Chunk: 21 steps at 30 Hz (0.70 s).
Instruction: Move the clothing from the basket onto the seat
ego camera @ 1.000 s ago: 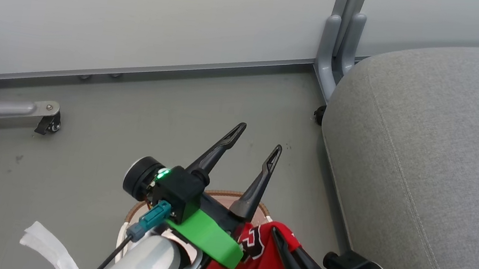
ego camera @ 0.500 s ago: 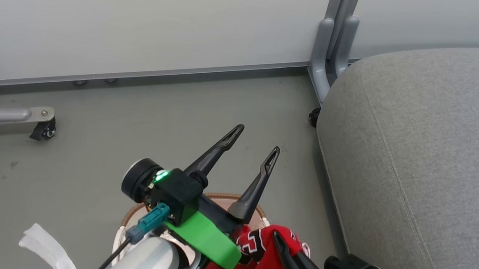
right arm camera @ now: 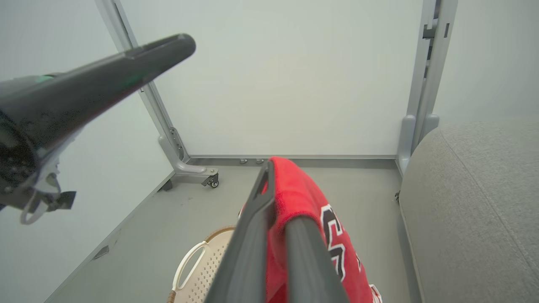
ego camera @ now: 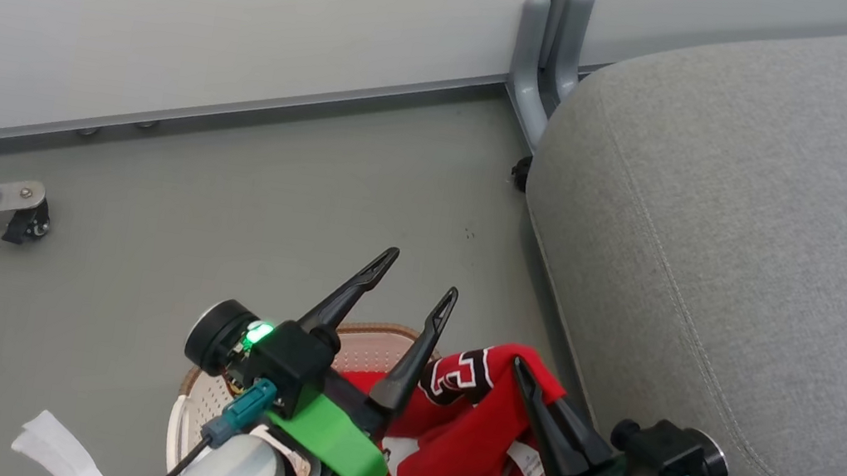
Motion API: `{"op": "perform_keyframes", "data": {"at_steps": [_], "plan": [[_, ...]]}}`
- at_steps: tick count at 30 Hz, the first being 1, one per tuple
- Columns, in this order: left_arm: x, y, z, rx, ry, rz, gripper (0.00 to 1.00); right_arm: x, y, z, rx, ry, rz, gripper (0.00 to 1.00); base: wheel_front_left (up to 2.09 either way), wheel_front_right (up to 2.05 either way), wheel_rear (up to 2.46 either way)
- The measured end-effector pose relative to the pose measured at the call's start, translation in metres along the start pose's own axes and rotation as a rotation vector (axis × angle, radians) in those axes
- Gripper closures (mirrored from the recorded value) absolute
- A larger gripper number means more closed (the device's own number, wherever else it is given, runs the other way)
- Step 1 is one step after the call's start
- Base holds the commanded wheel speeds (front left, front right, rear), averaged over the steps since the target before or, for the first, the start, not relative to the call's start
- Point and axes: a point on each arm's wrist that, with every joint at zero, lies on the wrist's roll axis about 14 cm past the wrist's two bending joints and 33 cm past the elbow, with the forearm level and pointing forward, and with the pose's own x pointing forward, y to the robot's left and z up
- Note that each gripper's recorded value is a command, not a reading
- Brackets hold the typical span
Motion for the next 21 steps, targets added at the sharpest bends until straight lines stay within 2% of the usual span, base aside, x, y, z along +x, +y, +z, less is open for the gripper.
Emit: {"op": "perform_keyframes", "data": {"at_steps": [9,21], "plan": [[-0.002,0.005,-0.029,0.006,0.068,-0.085,0.00,-0.010,-0.041,0.027,-0.041,-0.078,-0.137,1.00,0.00,0.00,0.00],[0.004,-0.010,-0.059,-0.035,0.119,-0.225,0.00,-0.047,-0.089,0.056,-0.108,-0.140,-0.347,1.00,0.00,0.00,0.00]]}}
